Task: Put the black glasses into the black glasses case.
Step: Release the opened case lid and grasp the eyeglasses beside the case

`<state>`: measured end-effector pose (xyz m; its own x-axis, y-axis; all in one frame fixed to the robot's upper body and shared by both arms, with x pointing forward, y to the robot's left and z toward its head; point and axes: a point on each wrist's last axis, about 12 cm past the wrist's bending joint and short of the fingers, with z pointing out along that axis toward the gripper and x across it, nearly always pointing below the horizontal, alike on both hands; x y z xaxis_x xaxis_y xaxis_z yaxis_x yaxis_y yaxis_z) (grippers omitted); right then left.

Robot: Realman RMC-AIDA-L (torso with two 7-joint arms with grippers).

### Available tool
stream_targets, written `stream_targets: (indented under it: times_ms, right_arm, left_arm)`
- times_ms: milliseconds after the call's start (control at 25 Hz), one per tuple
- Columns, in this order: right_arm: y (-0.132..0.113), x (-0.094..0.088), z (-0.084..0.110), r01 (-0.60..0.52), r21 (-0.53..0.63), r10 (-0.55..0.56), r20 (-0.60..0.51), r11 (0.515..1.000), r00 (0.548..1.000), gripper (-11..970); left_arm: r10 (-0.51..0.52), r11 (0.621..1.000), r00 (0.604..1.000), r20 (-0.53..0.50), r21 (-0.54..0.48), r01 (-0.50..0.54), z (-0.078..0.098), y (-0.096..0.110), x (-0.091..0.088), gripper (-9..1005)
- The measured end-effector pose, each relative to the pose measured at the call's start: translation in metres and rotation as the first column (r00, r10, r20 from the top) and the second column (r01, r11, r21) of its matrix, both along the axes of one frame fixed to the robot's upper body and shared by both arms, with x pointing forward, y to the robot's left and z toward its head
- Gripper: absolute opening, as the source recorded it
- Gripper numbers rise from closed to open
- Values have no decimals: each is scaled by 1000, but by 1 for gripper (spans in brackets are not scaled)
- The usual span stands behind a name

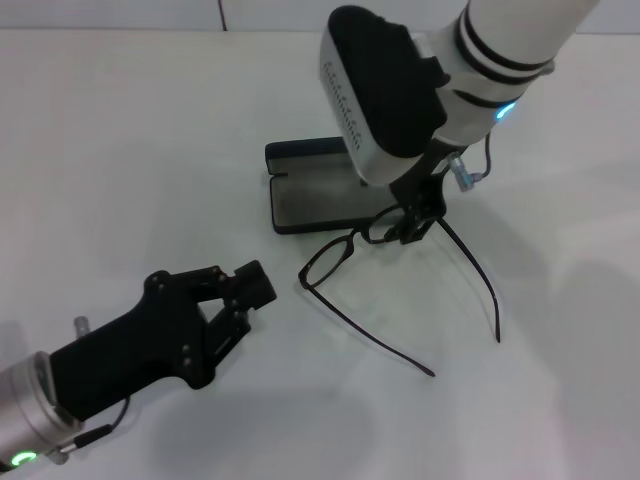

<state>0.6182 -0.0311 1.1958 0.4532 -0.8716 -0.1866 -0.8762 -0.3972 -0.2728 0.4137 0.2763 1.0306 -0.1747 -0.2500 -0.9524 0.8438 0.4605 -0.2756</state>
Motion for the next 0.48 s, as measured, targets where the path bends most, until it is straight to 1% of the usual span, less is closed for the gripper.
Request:
stream_targets:
  times_ms: [320, 480]
  right_arm:
    - [22, -16, -12, -109, -19, 109, 16, 994, 994, 680]
    - [27, -17, -15, -129, -2, 129, 32, 992, 991, 677]
  left_arm:
    - [7, 1000, 1000, -6, -6, -7, -6, -7, -4, 142]
    - [20, 1000, 1000, -11, -6, -20, -8, -7, -8, 142]
